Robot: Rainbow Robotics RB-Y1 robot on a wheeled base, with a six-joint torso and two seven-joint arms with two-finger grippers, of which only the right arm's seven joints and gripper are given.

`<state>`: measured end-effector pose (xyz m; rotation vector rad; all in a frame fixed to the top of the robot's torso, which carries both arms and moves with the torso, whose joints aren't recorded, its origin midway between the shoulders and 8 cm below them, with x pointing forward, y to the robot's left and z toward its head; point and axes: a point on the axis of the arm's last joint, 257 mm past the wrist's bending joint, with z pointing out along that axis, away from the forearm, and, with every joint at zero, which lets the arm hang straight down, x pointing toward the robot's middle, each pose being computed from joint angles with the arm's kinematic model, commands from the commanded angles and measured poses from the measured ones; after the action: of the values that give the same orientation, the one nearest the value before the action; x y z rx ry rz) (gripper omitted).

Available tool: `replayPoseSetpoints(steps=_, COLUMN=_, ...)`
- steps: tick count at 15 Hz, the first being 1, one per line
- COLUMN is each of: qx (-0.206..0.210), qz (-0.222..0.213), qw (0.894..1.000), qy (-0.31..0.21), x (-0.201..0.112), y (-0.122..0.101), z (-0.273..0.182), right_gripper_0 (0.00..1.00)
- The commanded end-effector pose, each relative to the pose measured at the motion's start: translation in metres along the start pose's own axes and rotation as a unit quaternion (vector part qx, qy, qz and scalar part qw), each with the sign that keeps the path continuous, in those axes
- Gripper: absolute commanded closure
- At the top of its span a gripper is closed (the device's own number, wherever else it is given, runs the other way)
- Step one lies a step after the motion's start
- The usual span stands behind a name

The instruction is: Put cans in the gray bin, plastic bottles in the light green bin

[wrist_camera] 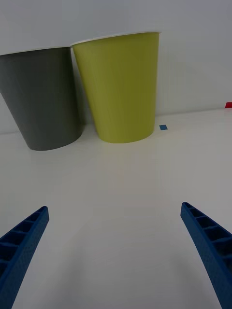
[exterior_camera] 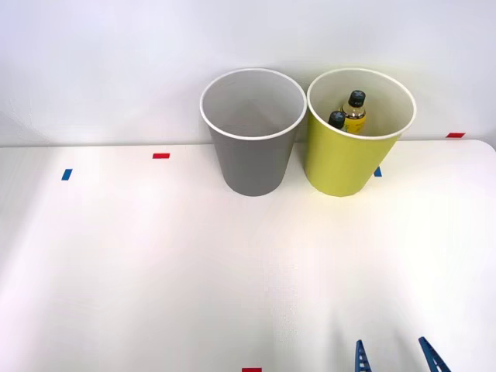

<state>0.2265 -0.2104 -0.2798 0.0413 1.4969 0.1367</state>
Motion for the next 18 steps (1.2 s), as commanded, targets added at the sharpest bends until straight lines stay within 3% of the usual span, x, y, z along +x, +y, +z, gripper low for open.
replayPoseSetpoints(steps=1, qx=0.0, qz=0.0, qw=1.0, qy=0.0, x=0.0, y=0.0, z=0.0, right_gripper_0=0.06)
replayPoseSetpoints(steps=18, qx=0.0, qz=0.0, qw=1.0, qy=0.0, x=0.0, y=0.0, z=0.0, right_gripper_0=0.06)
